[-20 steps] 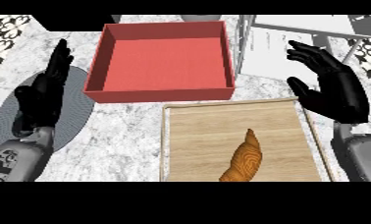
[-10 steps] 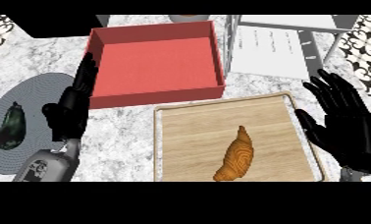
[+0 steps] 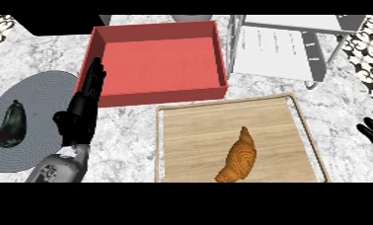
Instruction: Pick the croissant from the tray and place it in the tiered basket
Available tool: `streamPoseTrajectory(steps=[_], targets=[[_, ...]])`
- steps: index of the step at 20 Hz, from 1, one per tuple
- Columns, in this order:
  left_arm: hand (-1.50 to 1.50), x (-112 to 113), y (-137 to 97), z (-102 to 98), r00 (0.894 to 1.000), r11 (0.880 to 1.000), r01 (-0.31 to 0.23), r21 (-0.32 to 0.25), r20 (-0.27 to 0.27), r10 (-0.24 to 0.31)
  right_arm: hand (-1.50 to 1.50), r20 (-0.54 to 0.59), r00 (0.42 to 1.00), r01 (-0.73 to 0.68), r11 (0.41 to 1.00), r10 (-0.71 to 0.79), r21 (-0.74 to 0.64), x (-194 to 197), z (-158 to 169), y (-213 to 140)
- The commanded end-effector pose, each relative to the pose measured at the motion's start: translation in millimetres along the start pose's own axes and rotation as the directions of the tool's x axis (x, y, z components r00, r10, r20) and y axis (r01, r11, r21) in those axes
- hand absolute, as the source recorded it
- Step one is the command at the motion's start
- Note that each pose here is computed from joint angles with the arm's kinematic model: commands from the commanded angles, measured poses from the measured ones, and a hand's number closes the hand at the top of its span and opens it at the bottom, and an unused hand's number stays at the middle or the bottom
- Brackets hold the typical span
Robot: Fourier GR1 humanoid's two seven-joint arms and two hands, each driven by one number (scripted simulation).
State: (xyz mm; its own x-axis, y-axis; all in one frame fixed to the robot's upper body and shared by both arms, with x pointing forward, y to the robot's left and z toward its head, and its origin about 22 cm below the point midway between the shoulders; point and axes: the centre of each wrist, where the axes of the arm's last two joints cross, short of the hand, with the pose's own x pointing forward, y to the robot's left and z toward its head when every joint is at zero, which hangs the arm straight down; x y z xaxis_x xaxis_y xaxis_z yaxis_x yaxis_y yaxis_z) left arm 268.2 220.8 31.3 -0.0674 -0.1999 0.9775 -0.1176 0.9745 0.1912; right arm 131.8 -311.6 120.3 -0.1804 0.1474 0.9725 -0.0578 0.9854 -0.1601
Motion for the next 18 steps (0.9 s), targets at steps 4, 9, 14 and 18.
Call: streamPoseTrajectory(steps=[4,9,14,18], targets=[[0.00,2,2,0,1.000,1.000,0.014,-0.023,0.015,-0.013,-1.50,-0.078,0.800,-0.565,0.791,0.595,0.237,68,8,3],[0.00,6,-14,4,1.000,0.999,-0.018,-0.044,0.012,0.019,-1.50,-0.098,0.608,-0.724,0.600,0.788,0.340,111,16,28],[0.00,4,-23,3,1.000,0.996,-0.007,-0.087,0.012,0.008,-1.50,-0.185,0.515,-0.744,0.544,0.837,0.387,126,10,44],[0.00,16,-35,-6,0.999,0.994,-0.012,-0.105,0.035,0.015,-1.50,-0.218,0.485,-0.736,0.530,0.847,0.420,134,5,55]])
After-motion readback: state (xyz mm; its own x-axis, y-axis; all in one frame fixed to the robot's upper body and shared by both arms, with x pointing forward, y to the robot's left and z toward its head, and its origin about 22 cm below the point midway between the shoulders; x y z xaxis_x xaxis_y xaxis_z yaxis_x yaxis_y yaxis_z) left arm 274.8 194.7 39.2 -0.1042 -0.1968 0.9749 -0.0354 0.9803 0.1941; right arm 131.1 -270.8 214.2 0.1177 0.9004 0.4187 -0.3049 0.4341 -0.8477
